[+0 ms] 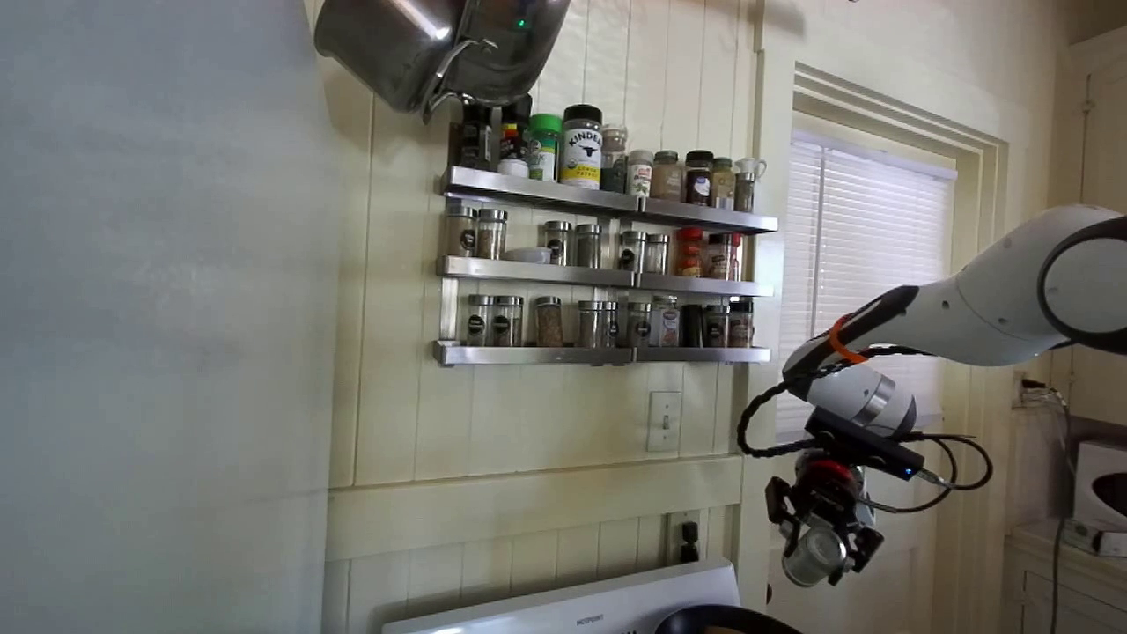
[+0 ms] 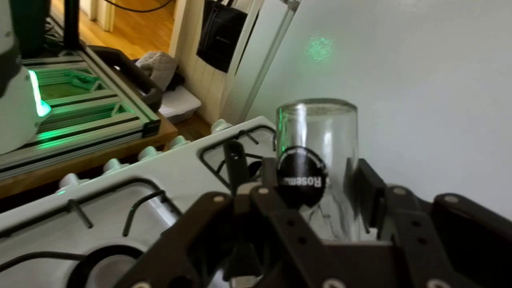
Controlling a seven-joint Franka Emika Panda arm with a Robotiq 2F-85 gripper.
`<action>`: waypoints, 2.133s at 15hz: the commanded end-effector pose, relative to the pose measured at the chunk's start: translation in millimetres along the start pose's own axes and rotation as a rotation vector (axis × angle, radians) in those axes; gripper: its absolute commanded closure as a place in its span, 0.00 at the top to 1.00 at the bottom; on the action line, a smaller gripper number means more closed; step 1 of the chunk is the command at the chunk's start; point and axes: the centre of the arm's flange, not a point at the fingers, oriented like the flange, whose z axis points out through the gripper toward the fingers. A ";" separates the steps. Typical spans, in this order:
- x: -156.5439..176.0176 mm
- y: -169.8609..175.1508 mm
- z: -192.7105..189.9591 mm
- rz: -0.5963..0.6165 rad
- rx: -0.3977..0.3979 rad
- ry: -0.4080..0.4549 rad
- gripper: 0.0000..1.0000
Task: Put the spice bottle on the stove
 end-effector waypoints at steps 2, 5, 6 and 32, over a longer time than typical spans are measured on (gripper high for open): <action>2.1 -5.8 -0.6 -0.104 0.110 -0.078 0.23; 19.1 0.2 2.5 0.029 -0.066 0.002 0.23; 17.0 -3.4 3.1 -0.019 -0.047 -0.006 0.23; -88.6 -8.3 3.9 0.019 -0.323 0.456 0.23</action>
